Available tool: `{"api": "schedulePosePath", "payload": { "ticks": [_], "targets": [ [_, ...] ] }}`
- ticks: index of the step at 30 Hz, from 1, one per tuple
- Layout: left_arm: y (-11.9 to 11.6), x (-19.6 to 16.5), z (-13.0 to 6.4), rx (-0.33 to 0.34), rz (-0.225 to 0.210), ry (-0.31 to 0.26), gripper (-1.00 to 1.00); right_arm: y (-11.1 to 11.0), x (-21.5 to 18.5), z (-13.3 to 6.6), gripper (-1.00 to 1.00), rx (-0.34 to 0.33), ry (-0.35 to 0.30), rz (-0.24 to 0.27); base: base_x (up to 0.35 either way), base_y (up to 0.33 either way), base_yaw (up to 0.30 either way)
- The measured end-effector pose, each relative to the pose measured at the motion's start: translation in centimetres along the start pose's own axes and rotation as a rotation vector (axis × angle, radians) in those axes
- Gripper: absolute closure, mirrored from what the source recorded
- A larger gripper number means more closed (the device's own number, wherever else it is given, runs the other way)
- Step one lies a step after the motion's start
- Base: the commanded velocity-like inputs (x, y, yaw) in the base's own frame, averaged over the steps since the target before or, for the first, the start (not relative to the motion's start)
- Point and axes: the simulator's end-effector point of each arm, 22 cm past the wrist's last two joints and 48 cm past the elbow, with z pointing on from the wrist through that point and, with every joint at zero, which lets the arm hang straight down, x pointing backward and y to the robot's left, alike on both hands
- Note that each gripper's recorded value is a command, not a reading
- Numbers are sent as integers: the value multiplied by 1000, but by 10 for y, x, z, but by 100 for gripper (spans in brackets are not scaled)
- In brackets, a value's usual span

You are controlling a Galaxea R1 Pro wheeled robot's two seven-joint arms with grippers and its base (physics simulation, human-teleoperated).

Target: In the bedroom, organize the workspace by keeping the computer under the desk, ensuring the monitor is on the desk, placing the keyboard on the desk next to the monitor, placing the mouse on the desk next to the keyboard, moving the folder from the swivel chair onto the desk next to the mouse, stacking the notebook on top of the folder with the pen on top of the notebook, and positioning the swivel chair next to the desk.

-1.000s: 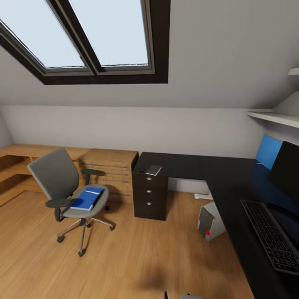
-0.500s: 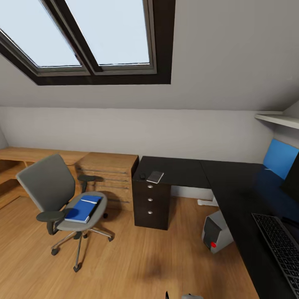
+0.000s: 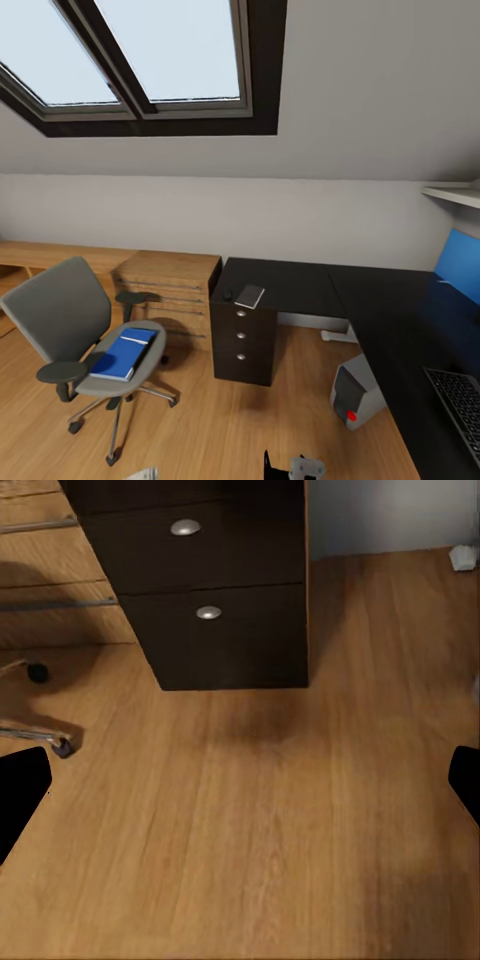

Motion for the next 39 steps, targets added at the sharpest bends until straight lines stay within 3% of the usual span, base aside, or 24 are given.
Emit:
{"api": "schedulePosePath", "payload": {
  "ticks": [4,7,9,11,13,15,19,22,26,32,39],
  "targets": [
    [-38,-42,-14,86,10,14,-100,-9,-39,18,-100,73,-56,16,332,0,0],
    [-59,-100,-38,151,-6,-15,-100,0,-69,40,-100,109,-2,3,332,0,0],
    [-62,-120,-51,169,-6,-1,-100,7,-80,49,-100,107,60,-20,332,0,0],
    [-62,-130,-64,183,11,49,-100,17,-108,60,-100,95,128,-65,332,0,0],
    [-68,-140,-68,195,13,53,-100,27,-136,66,-100,79,134,-79,333,0,0],
    [-75,-165,-70,207,11,29,-100,32,-192,76,-100,83,134,-98,333,0,0],
    [-68,-185,-70,198,-14,4,-100,22,-249,87,-100,114,151,-82,333,0,0],
    [-58,-195,-69,184,-46,-8,-100,8,-288,93,-100,139,155,-36,329,0,0],
    [-52,-200,-67,174,-62,-16,-100,0,-306,95,-100,151,156,-4,150,0,0],
    [-49,-202,-67,166,-61,-22,-100,2,-307,94,-100,149,150,-6,99,0,9],
    [-49,-202,-67,167,-61,-23,-100,4,-307,94,-100,144,150,-3,319,0,240]
  ]
}}
